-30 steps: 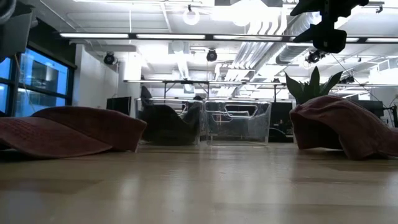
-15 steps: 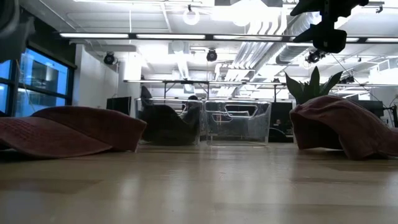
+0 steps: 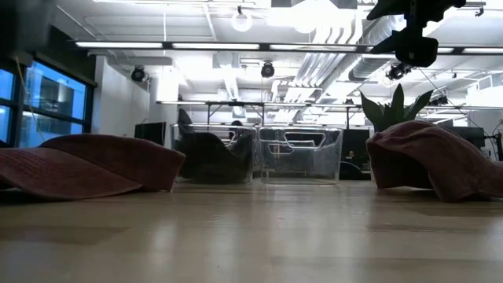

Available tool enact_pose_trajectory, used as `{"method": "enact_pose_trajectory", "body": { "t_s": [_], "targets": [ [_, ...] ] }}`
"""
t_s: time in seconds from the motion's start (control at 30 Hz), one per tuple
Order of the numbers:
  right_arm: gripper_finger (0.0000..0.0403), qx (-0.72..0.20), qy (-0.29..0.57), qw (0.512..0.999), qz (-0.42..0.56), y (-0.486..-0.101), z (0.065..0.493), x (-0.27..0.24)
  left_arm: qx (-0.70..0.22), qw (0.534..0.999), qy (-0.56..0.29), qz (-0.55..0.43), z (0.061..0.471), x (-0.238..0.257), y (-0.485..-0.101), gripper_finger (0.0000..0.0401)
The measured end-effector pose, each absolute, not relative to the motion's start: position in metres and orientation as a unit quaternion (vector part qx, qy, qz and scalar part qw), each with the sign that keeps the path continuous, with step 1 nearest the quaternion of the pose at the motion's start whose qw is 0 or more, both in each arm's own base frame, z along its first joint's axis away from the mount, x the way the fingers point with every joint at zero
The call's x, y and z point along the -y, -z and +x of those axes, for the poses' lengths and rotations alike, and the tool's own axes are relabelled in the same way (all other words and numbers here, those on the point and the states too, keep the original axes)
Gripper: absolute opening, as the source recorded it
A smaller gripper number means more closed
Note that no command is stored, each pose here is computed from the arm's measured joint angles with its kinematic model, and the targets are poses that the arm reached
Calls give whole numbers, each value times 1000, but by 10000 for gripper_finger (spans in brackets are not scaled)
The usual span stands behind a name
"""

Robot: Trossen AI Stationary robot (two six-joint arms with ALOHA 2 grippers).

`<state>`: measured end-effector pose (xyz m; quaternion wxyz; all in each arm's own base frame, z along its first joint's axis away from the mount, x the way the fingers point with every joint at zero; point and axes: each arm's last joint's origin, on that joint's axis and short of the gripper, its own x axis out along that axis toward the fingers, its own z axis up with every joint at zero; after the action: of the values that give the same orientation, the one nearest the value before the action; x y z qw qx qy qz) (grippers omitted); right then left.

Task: Pick & Place hat
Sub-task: Put the left red cap into the right transparent bin

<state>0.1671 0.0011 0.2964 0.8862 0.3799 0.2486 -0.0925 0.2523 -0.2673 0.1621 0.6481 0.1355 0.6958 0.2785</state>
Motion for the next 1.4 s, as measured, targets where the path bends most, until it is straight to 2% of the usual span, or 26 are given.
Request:
{"method": "enact_pose_trajectory", "body": {
  "t_s": [0.53,0.8,0.87,0.97,1.23,1.4],
  "targets": [
    [250,-249,92,886,380,-296,167,-1,-683,625,-318,203,245,235,-141,287],
    [250,-249,93,886,380,-296,167,-1,-679,619,-336,207,244,228,-136,280],
    [250,-248,93,886,380,-296,167,-1,-676,621,-337,208,245,228,-136,263],
    [250,-249,93,886,380,-296,167,-1,-674,622,-343,203,245,228,-136,214],
    [250,-249,92,886,379,-296,167,-1,-676,615,-348,209,243,227,-138,27],
    [250,-248,93,886,379,-296,167,-1,-676,621,-344,198,245,229,-141,11]
  ]
}}
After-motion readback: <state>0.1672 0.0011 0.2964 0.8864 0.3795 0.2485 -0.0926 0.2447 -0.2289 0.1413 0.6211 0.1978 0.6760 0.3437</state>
